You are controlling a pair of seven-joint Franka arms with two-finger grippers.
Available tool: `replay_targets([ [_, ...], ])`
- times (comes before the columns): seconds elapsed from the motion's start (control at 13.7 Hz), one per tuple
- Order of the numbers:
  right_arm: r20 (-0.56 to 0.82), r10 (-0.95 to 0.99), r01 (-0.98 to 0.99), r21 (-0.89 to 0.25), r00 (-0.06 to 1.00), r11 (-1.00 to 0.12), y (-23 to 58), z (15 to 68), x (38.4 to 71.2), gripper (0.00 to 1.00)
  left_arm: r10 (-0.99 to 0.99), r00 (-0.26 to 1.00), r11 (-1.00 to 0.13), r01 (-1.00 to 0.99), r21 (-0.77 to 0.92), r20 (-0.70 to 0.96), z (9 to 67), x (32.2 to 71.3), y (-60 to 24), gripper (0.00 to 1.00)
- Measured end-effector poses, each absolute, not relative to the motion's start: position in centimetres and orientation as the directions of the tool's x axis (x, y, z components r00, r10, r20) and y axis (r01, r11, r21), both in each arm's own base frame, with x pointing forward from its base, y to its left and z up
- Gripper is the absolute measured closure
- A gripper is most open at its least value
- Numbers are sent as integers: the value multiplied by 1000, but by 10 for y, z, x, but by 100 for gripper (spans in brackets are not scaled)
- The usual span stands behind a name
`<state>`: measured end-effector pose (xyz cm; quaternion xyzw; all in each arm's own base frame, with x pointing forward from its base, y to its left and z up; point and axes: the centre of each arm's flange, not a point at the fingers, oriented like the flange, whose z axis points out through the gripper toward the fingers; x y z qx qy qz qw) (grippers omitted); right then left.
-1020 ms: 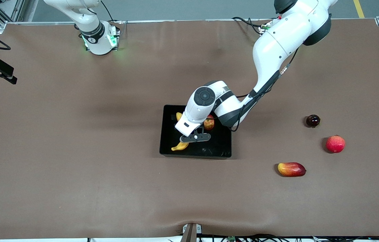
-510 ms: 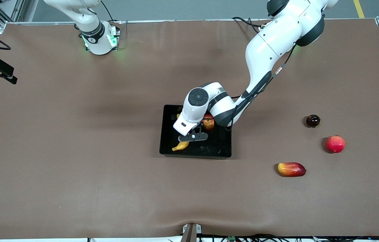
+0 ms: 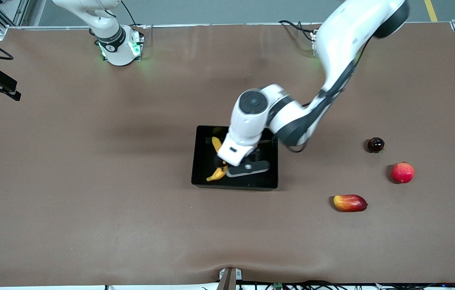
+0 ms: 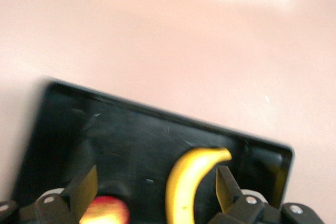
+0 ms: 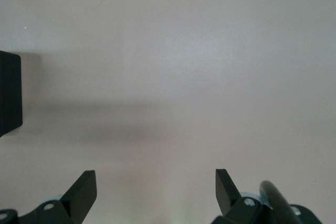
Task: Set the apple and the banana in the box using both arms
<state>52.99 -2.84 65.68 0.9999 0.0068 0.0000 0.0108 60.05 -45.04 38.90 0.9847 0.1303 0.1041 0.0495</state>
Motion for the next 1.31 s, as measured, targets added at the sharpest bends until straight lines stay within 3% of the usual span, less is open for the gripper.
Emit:
replay_targets([
  [0.22, 0, 15, 15, 22, 1000, -1000, -28, 657, 530, 0, 346, 908, -938, 344, 49, 238, 488, 614, -369, 0],
  [0.51, 0, 17, 17, 22, 1000, -1000, -26, 657, 530, 0, 369, 908, -925, 379, -16, 199, 561, 619, -264, 0],
  [0.95, 2, 17, 17, 22, 1000, -1000, -27, 657, 530, 0, 245, 961, -966, 253, -57, 126, 623, 612, -119, 0],
  [1.31, 3, 15, 15, 22, 1000, -1000, -27, 657, 530, 0, 75, 995, -996, 77, -39, 64, 635, 571, -45, 0],
])
